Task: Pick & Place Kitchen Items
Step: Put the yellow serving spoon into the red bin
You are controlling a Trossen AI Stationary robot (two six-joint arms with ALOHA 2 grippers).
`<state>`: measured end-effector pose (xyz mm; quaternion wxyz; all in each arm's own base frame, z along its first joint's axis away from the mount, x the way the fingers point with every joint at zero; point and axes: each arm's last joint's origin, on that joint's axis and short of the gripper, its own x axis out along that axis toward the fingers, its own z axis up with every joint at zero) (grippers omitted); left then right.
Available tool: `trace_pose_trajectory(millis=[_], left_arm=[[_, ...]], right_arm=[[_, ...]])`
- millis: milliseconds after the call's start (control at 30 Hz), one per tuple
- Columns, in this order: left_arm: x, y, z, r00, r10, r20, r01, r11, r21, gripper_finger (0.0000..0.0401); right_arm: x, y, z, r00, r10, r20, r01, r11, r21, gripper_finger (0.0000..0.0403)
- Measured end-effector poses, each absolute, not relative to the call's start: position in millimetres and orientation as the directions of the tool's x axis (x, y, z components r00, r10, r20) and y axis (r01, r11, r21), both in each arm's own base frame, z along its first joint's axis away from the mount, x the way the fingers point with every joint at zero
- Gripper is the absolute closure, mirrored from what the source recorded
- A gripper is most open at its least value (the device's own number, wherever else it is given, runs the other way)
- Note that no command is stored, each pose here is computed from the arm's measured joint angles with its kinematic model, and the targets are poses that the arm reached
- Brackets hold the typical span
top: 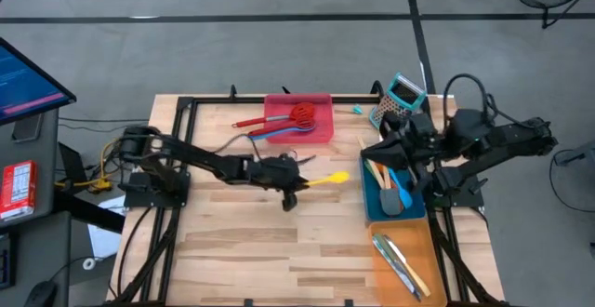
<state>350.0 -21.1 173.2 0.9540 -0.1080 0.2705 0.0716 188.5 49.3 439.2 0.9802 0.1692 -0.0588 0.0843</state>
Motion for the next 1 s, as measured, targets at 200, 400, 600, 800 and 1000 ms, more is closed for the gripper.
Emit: trace_pose_trajectory(millis=[200,400,600,800,1000], left_arm=[[319,-1,218,0.911,-0.023,-0.411,-0.162,0.897,-0.410,0.0374],[284,20,282,0.977,-0.095,-0.191,-0.028,0.830,-0.557,0.0374],[242,26,332,0.991,-0.134,0.010,0.111,0.775,-0.623,0.0374],[208,22,360,0.976,-0.169,0.140,0.219,0.728,-0.650,0.0374],[187,17,375,0.951,-0.213,0.224,0.309,0.677,-0.669,0.0365]], right_arm=[[178,46,447,0.971,0.136,0.198,-0.184,0.949,0.255,0.0400],[178,43,447,0.972,0.121,0.201,-0.163,0.965,0.205,0.0400],[180,40,447,0.975,0.101,0.199,-0.141,0.971,0.195,0.0400],[179,40,447,0.974,0.101,0.202,-0.140,0.971,0.193,0.0400],[179,39,447,0.974,0.101,0.204,-0.139,0.974,0.180,0.0400]])
